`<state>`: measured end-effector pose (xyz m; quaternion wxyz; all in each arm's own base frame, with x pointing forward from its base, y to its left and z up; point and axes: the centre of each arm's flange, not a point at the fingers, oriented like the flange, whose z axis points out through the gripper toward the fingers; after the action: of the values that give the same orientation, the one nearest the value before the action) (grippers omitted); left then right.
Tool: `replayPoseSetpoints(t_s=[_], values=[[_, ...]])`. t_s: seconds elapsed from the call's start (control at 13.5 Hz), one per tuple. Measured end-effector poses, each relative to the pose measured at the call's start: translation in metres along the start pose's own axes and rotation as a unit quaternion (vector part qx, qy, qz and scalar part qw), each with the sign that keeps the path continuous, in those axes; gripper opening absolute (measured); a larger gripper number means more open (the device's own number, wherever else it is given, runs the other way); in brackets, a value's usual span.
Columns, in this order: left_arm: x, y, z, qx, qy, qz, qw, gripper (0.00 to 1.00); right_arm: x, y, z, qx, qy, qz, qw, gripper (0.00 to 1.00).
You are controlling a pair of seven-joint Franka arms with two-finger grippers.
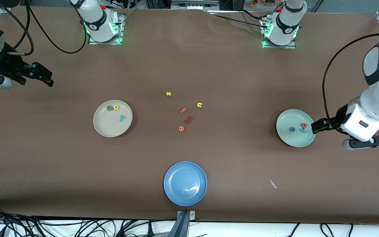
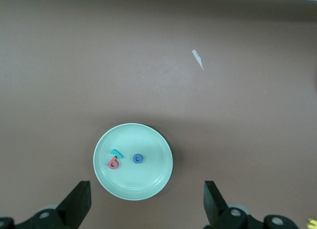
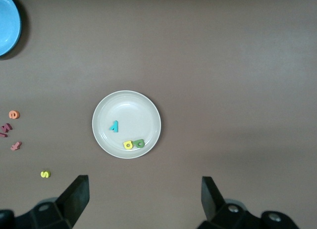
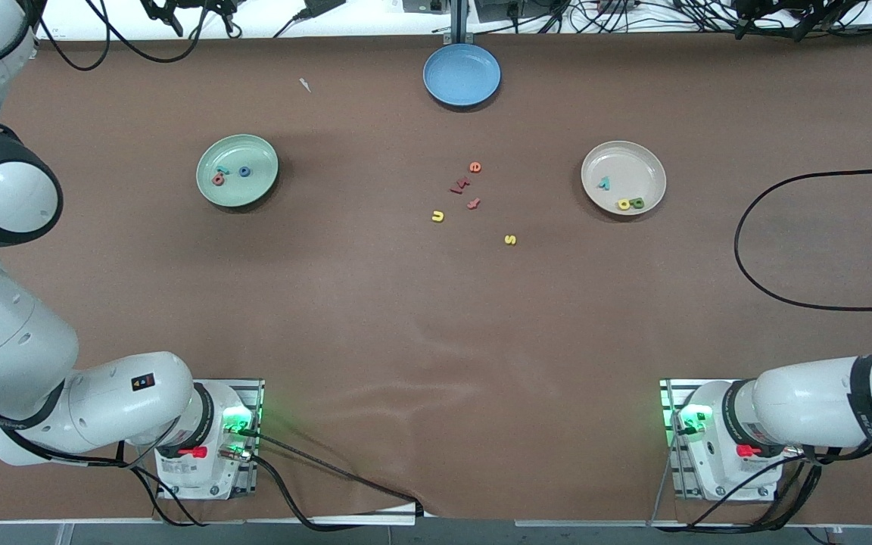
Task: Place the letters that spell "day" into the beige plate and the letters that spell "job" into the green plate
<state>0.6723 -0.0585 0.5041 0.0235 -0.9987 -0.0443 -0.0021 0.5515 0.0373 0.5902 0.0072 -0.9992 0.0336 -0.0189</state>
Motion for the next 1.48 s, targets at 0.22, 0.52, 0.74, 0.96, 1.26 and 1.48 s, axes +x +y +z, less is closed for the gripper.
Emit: replayPoseSetpoints(t_s=[0.22, 0.52, 0.74, 0.96, 1.26, 1.48], values=[[0.003, 0.016, -0.013, 0.027, 0.016, 0.025, 0.999, 1.00, 0.001, 0.001, 0.002, 0.000, -0.002, 0.001, 1.000, 1.00], [0.003, -0.001, -0.023, -0.009, 0.013, 0.041, 0.999, 1.00, 0.001, -0.002, 0.010, -0.001, -0.010, 0.001, 1.000, 1.00], [0.004, -0.003, -0.021, -0.023, 0.010, 0.053, 0.998, 1.00, 0.003, -0.002, 0.014, -0.001, -0.012, 0.001, 1.000, 1.00], [0.005, -0.012, -0.020, -0.055, 0.005, 0.056, 0.997, 1.00, 0.003, -0.005, 0.014, -0.001, -0.012, -0.002, 1.000, 1.00], [0.005, -0.016, -0.020, -0.057, 0.005, 0.056, 0.997, 1.00, 0.003, -0.007, 0.014, -0.001, -0.012, -0.003, 1.000, 1.00], [0.005, -0.015, -0.020, -0.057, 0.005, 0.056, 0.997, 1.00, 0.002, -0.011, 0.014, -0.001, -0.012, -0.006, 1.000, 1.00]])
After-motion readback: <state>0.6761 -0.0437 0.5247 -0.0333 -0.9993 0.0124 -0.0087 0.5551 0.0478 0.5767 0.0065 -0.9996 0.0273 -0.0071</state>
